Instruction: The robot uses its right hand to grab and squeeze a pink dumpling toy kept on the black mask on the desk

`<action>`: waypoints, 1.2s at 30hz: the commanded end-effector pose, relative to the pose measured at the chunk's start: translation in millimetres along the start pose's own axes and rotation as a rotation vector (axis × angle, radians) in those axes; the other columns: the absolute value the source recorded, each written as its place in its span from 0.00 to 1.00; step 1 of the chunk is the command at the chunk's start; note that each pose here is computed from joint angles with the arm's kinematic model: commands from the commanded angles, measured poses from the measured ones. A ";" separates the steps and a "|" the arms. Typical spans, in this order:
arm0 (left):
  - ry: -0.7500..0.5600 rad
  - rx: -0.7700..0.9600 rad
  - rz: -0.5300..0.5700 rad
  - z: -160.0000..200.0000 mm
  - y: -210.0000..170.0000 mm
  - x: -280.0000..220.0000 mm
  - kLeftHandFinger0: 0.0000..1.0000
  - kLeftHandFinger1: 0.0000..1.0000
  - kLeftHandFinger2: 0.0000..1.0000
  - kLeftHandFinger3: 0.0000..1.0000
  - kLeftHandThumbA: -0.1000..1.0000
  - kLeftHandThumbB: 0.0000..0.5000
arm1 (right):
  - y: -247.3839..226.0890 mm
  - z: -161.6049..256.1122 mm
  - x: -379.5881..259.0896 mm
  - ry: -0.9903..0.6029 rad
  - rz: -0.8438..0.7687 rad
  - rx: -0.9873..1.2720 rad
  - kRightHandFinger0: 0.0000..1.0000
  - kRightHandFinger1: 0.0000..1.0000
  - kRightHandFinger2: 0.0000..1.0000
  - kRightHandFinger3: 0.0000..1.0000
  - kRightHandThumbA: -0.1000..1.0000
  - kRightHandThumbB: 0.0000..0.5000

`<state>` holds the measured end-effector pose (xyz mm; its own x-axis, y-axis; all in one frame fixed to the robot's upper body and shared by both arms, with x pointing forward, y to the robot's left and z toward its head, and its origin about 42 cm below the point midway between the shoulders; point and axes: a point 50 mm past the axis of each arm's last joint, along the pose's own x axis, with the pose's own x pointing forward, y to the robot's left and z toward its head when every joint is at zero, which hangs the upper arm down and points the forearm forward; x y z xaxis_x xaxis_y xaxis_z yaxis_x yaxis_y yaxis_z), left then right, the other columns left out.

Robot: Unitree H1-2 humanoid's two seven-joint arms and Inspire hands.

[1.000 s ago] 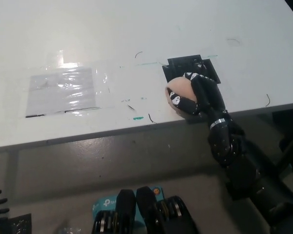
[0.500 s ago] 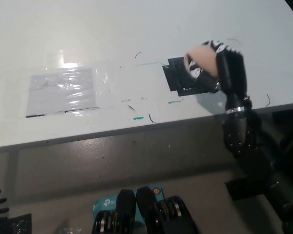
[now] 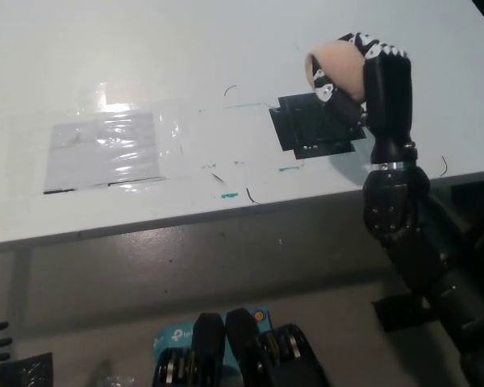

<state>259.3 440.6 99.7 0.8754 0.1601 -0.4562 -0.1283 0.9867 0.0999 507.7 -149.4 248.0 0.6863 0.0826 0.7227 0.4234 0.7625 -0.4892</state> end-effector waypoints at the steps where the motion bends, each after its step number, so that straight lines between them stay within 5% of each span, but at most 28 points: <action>1: -0.063 0.007 0.007 21.5 9.0 -2.5 0.72 0.72 0.78 0.87 1.00 0.25 | 2.3 11.2 30.4 0.018 0.168 -0.015 0.00 0.15 0.56 0.36 0.00 0.20; 4: -0.065 0.026 0.003 21.1 9.1 -2.2 0.72 0.73 0.80 0.89 1.00 0.23 | 8.2 2.0 26.6 0.094 0.314 -0.066 0.00 0.18 0.55 0.55 0.00 0.02; 6: -0.069 0.031 -0.001 21.4 9.6 -1.5 0.71 0.73 0.80 0.89 1.00 0.22 | 13.3 -6.2 19.9 0.136 0.370 -0.092 0.00 0.16 0.48 0.53 0.00 0.00; 9: -0.063 0.020 -0.001 22.5 9.4 -1.3 0.71 0.73 0.78 0.87 1.00 0.23 | 22.3 -23.7 2.5 0.197 0.489 -0.159 0.03 0.24 0.53 0.82 0.00 0.05; 10: -0.062 0.018 0.003 22.5 9.3 -1.0 0.71 0.72 0.78 0.86 1.00 0.24 | 22.9 -27.2 -1.8 0.203 0.489 -0.152 0.00 0.20 0.43 0.85 0.00 0.07; 11: -0.063 0.017 0.003 22.9 9.5 -0.9 0.70 0.72 0.77 0.85 1.00 0.25 | 23.3 -28.1 -2.6 0.213 0.495 -0.149 0.03 0.23 0.48 0.88 0.00 0.02; 12: -0.065 0.015 0.006 23.0 9.6 -0.2 0.68 0.70 0.76 0.84 1.00 0.26 | 23.3 -31.3 -4.8 0.229 0.509 -0.149 0.14 0.34 0.58 0.93 0.00 0.00; 13: -0.065 0.014 0.006 22.5 9.4 -0.1 0.68 0.70 0.75 0.84 1.00 0.26 | 23.1 -32.4 -5.5 0.231 0.514 -0.150 0.19 0.36 0.56 0.95 0.00 0.00; 14: -0.065 0.014 0.007 21.9 9.4 0.3 0.68 0.69 0.74 0.84 1.00 0.23 | 22.7 -33.5 -6.0 0.242 0.529 -0.169 0.35 0.53 0.70 1.00 0.00 0.00; 16: -0.070 0.019 0.003 20.0 8.5 0.1 0.67 0.69 0.74 0.85 1.00 0.24 | 22.3 -37.8 -8.4 0.266 0.563 -0.214 0.42 0.58 0.74 1.00 0.00 0.04; 17: -0.068 0.018 0.005 19.6 8.5 0.1 0.68 0.70 0.76 0.85 1.00 0.23 | 22.5 -38.7 -8.7 0.274 0.578 -0.232 0.61 0.81 1.00 1.00 0.00 0.08; 18: -0.064 0.017 0.007 19.5 8.6 0.2 0.69 0.70 0.77 0.85 1.00 0.23 | 22.7 -40.0 -8.7 0.285 0.597 -0.258 0.72 0.92 1.00 1.00 0.00 0.09; 19: -0.059 0.010 0.010 19.9 7.9 0.0 0.70 0.71 0.77 0.84 1.00 0.22 | 23.1 -41.2 -8.5 0.304 0.626 -0.289 0.95 1.00 1.00 1.00 0.04 0.11; 20: -0.061 0.015 0.007 20.0 7.6 -0.4 0.71 0.71 0.78 0.85 1.00 0.21 | 23.4 -41.1 -7.9 0.329 0.649 -0.314 1.00 1.00 1.00 1.00 0.16 0.16; 25: -0.055 0.003 0.005 20.8 6.2 -2.4 0.71 0.71 0.79 0.91 1.00 0.20 | 24.7 -37.5 -9.8 0.342 0.654 -0.329 1.00 1.00 1.00 1.00 0.27 0.29; 31: -0.049 0.010 0.005 18.7 7.4 -1.2 0.71 0.72 0.78 0.89 1.00 0.20 | 23.5 -29.3 -15.1 0.327 0.608 -0.282 1.00 1.00 1.00 1.00 0.43 0.57; 32: -0.048 0.007 0.007 18.6 7.2 -1.6 0.72 0.72 0.79 0.89 1.00 0.19 | 22.7 -27.3 -14.8 0.314 0.597 -0.280 1.00 1.00 1.00 1.00 0.54 0.66; 36: -0.050 0.007 0.002 18.5 6.6 -1.5 0.72 0.73 0.79 0.88 1.00 0.17 | 16.6 -14.5 -9.4 0.269 0.542 -0.254 1.00 1.00 1.00 1.00 0.73 0.80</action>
<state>261.4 439.3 102.0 0.8806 0.1537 -0.4482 -0.1253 0.9878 0.0926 513.0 -144.9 196.8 0.9637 0.2327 0.1310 0.0062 0.4710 -0.8821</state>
